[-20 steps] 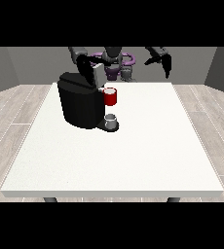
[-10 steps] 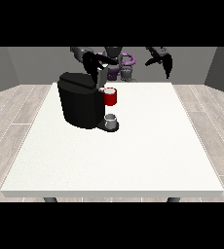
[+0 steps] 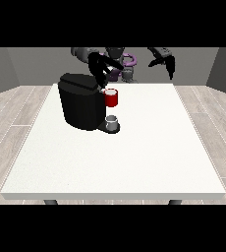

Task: Insert the coffee pod into the coffee machine and close the lid

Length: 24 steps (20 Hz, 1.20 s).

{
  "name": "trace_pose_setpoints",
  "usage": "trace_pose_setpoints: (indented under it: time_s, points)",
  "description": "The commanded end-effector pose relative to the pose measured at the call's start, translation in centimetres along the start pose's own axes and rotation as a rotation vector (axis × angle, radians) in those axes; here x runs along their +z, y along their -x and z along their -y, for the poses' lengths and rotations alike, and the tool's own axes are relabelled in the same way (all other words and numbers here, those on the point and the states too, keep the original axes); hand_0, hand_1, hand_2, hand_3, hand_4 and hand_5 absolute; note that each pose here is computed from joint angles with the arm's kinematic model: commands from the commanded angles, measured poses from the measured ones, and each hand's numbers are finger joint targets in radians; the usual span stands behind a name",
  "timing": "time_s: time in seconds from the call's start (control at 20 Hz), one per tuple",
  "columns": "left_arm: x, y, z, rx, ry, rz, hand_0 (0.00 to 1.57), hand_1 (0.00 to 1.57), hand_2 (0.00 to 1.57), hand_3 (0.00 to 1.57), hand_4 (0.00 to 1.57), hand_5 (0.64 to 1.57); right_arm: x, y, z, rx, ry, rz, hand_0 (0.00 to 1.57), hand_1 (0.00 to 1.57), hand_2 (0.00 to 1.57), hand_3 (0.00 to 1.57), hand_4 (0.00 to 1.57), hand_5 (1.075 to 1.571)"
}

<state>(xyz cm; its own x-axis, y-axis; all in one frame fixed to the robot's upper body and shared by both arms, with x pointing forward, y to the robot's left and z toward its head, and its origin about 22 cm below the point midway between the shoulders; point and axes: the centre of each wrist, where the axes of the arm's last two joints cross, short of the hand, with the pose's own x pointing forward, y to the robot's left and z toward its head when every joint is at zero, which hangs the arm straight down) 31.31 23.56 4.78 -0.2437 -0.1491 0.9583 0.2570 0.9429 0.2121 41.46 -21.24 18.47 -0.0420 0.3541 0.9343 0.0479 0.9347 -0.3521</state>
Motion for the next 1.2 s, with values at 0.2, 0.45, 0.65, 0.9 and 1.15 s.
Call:
trace_pose_setpoints:
  time_s: [0.2,0.45,0.65,0.9,1.15]
  points:
    - [-1.9,-1.3,0.7,0.002,0.067,0.064,0.0,0.0,0.0,0.0,0.43,1.571,0.8,-8.0,-2.2,0.036,-0.074,0.278,0.0,0.0,0.0,0.0,0.15,1.571]
    - [-2.7,-2.7,0.5,-0.012,0.084,0.128,0.0,0.0,0.0,0.0,0.4,1.571,0.9,-10.3,-0.1,0.08,-0.01,0.348,0.0,0.0,0.0,0.0,0.0,1.571]
    - [-3.7,-4.3,1.7,-0.005,0.119,0.176,0.0,0.0,0.0,0.0,0.36,1.571,0.2,-11.9,-1.4,0.109,-0.02,0.4,0.0,0.0,0.0,0.0,0.0,1.571]
    - [-5.3,-5.4,0.3,0.01,0.127,0.186,0.0,0.0,0.0,0.0,0.2,1.571,0.1,-15.4,-3.9,0.083,-0.008,0.446,0.0,0.0,0.0,0.0,0.0,1.571]
    - [-3.3,-3.7,-0.8,-0.003,0.116,0.154,0.0,0.0,0.0,0.0,0.27,1.571,-1.3,-14.2,-2.9,0.018,-0.057,0.402,0.0,0.0,0.0,0.0,0.0,1.571]
